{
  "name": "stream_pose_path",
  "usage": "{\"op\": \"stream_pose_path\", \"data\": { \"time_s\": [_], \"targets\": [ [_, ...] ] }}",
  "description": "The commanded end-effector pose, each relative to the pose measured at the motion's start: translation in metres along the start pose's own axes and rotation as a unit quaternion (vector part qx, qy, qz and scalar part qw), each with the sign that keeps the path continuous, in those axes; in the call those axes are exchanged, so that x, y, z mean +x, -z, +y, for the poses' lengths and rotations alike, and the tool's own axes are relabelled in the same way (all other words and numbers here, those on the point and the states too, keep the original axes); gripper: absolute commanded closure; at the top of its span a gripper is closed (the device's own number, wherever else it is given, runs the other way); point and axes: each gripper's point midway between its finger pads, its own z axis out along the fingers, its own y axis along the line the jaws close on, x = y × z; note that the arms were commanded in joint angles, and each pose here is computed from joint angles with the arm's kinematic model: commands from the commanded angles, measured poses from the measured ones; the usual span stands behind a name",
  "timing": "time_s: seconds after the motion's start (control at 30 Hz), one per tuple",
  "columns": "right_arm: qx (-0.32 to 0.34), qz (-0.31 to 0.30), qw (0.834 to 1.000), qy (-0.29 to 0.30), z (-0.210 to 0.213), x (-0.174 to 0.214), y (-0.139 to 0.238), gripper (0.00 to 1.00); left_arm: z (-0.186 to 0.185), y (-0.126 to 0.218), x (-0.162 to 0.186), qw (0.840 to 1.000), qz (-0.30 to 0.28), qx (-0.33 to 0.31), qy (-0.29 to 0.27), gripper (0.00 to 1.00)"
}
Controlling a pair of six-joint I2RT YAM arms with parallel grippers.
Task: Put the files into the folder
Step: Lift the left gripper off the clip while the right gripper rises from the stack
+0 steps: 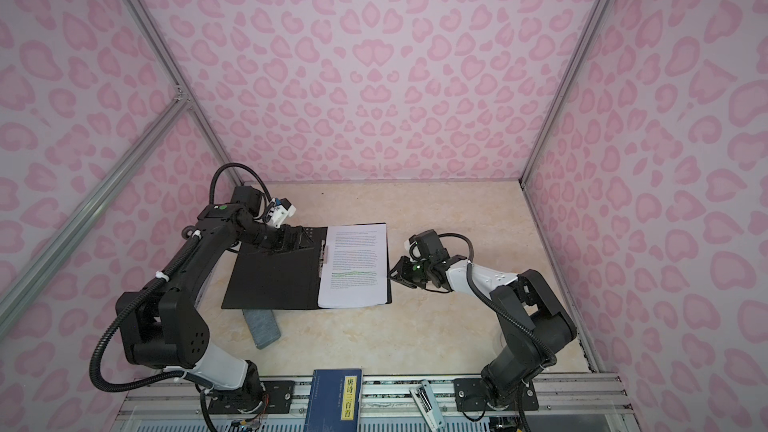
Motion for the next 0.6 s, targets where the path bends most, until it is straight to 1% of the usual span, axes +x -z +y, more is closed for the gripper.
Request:
{"op": "stream_pose_path", "data": {
  "time_s": [0.0, 0.1, 0.17, 0.3, 0.47, 0.5, 0.57],
  "targets": [
    [0.021, -0.015, 0.999, 0.038, -0.008, -0.03, 0.002, 0.73, 0.023, 0.011, -0.003, 0.999, -0.016, -0.047, 0.005, 0.01],
    [0.039, -0.027, 0.997, 0.057, -0.011, -0.064, -0.001, 0.72, 0.043, 0.018, -0.003, 0.997, -0.022, -0.071, 0.021, 0.02],
    [0.034, -0.034, 0.997, 0.067, -0.008, -0.083, -0.007, 0.73, 0.055, 0.022, -0.003, 0.996, -0.027, -0.075, 0.035, 0.02],
    [0.025, -0.044, 0.997, 0.065, -0.008, -0.117, -0.026, 0.72, 0.07, 0.028, 0.0, 0.996, -0.028, -0.07, 0.056, 0.02],
    [0.015, -0.042, 0.997, 0.061, -0.013, -0.141, -0.057, 0.72, 0.075, 0.031, 0.002, 0.996, -0.03, -0.054, 0.062, 0.02],
    [0.014, -0.043, 0.997, 0.059, -0.015, -0.145, -0.063, 0.72, 0.077, 0.025, 0.011, 0.996, -0.018, -0.053, 0.067, 0.02],
    [0.008, -0.045, 0.997, 0.057, -0.017, -0.152, -0.074, 0.72, 0.078, 0.024, 0.012, 0.996, -0.016, -0.053, 0.068, 0.02]
  ]
}}
